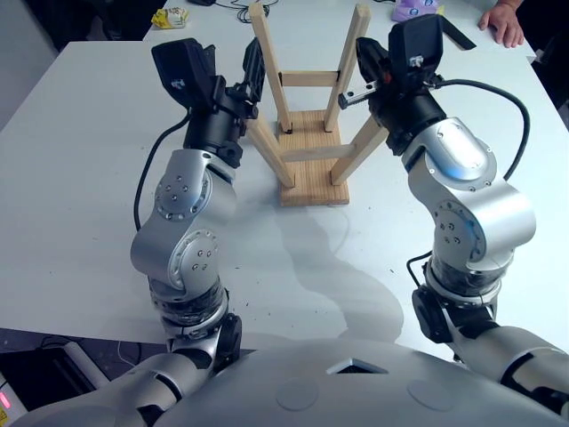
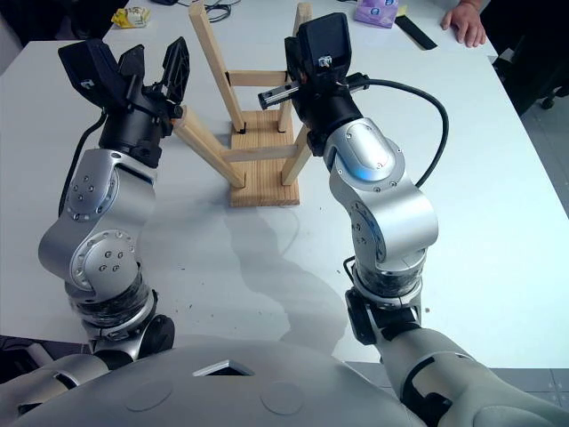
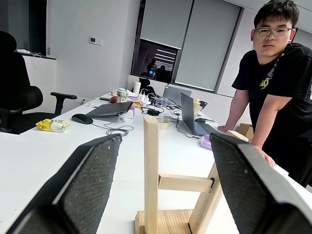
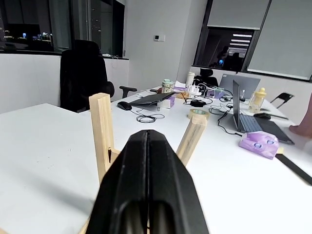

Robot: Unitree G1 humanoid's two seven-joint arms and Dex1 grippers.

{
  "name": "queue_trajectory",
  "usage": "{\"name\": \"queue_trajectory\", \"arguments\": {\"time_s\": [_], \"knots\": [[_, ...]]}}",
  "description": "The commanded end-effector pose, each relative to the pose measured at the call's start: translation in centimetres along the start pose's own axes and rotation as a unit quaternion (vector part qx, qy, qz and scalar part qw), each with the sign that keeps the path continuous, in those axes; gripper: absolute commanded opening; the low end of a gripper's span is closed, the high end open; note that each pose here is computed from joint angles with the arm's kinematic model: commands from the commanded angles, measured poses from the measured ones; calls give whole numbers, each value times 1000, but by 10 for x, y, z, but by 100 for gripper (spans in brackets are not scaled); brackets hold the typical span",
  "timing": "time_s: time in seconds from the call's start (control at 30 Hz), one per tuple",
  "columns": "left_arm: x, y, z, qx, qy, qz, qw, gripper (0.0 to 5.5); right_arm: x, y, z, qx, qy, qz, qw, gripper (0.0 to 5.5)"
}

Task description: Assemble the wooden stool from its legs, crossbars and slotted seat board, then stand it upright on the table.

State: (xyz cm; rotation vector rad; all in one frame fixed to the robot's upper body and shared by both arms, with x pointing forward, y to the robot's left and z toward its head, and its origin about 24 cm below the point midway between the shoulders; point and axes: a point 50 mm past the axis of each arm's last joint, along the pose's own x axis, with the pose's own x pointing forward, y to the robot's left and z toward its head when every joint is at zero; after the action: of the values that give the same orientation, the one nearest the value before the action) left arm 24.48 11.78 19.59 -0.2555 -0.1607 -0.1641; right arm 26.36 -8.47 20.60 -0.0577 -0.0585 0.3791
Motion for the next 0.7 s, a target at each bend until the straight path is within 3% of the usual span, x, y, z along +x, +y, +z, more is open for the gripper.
{"name": "queue_trajectory", "arguments": {"time_s": [0.03,0.17,0.27,0.4,0.53,0.7], "knots": [[11,4,-31,0,91,-15,996,334,8,4,-23,50,63,10,997,0],[25,13,22,-33,-54,5,998,334,10,-5,21,77,-65,2,995,0],[22,24,73,-64,-185,-2,981,334,7,-25,51,107,-148,0,983,0],[15,54,107,-91,-252,19,963,334,5,-64,67,129,-188,-25,973,0],[8,110,84,-50,-187,134,972,334,7,-106,49,87,-147,-96,981,0],[-14,158,6,25,-23,238,971,334,12,-143,-36,-65,46,-177,981,0]]}}
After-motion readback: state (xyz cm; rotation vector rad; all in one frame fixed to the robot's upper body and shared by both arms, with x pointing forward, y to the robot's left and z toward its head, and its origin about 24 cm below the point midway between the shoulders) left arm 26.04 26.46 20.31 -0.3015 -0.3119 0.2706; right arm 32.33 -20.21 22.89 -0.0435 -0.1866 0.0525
